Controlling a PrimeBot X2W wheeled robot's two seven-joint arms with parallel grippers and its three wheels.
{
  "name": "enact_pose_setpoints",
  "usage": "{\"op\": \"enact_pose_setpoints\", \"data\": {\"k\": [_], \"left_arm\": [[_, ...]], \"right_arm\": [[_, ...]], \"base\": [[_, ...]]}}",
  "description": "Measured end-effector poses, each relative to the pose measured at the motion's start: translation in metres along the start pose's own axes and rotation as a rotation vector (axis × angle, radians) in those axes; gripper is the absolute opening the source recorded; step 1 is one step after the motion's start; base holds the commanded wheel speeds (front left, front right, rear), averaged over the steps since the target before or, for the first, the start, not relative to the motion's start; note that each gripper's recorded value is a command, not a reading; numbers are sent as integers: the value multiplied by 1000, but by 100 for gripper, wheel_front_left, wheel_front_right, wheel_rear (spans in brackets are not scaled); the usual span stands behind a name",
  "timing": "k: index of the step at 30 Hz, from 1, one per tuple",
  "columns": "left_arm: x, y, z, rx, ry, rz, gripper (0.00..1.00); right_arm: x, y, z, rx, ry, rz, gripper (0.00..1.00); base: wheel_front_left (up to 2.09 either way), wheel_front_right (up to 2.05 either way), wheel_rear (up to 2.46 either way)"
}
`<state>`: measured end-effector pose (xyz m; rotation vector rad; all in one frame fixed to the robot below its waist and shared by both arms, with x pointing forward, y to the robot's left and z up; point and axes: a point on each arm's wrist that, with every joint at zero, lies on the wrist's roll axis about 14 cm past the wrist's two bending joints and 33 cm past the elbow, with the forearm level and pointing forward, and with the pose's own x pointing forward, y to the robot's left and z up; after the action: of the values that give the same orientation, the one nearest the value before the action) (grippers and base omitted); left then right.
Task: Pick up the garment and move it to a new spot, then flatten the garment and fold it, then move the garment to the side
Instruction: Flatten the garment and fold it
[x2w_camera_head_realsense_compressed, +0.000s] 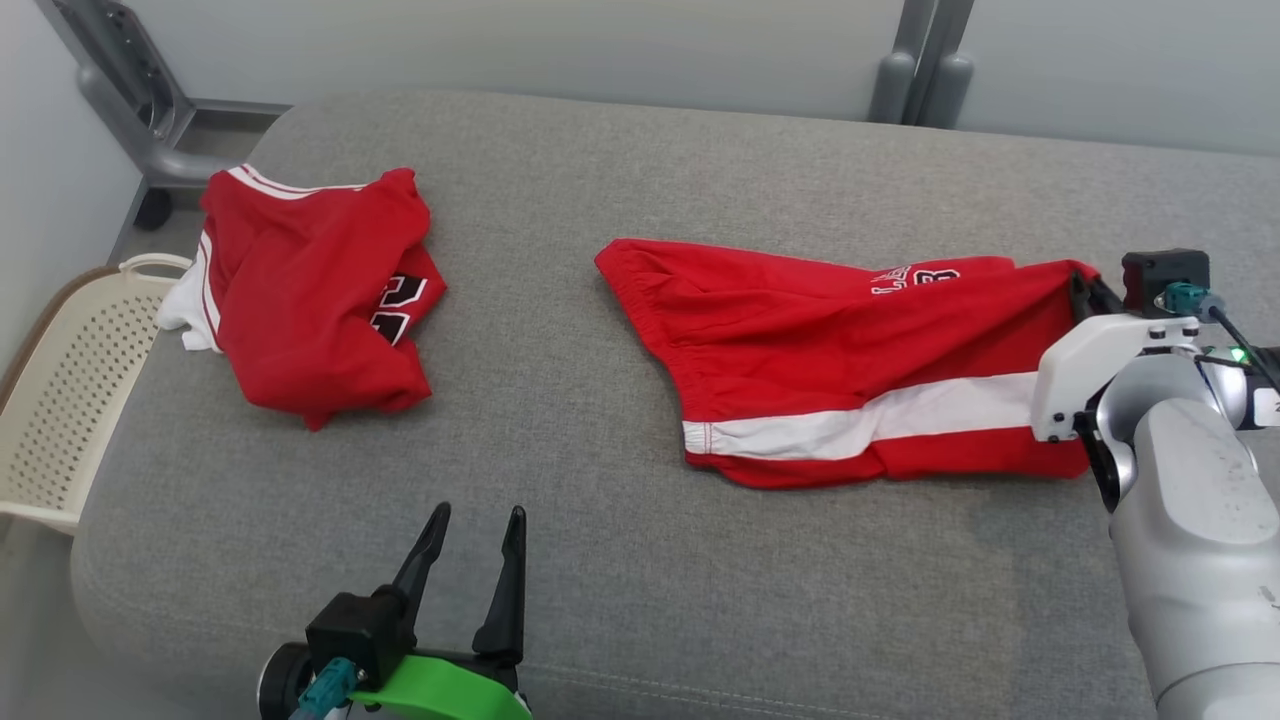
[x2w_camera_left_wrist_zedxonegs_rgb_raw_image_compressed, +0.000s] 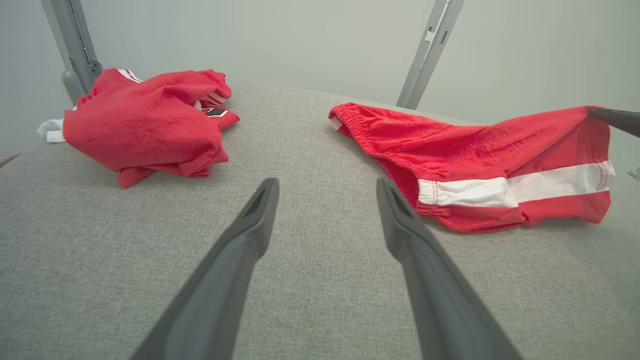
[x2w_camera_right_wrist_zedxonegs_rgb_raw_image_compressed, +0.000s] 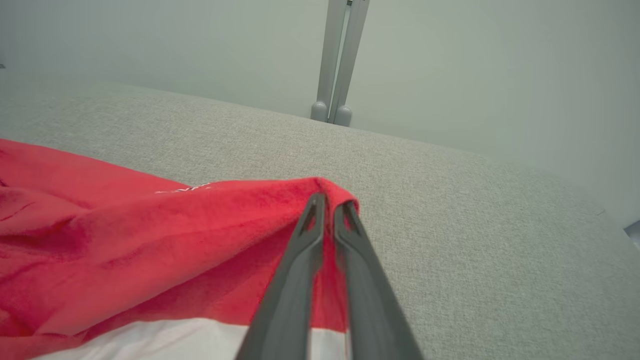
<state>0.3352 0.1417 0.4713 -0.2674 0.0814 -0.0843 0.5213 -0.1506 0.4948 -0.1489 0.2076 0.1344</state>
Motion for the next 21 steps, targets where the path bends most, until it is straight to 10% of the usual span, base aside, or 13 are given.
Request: {"op": "enact_pose_setpoints", "data": {"k": [21], "left_arm": [[-7, 19, 8, 18, -31, 90, 100]], "right_arm": [[-19, 2, 24, 98, -195, -26, 100]], "base": [[0, 0, 0]]}}
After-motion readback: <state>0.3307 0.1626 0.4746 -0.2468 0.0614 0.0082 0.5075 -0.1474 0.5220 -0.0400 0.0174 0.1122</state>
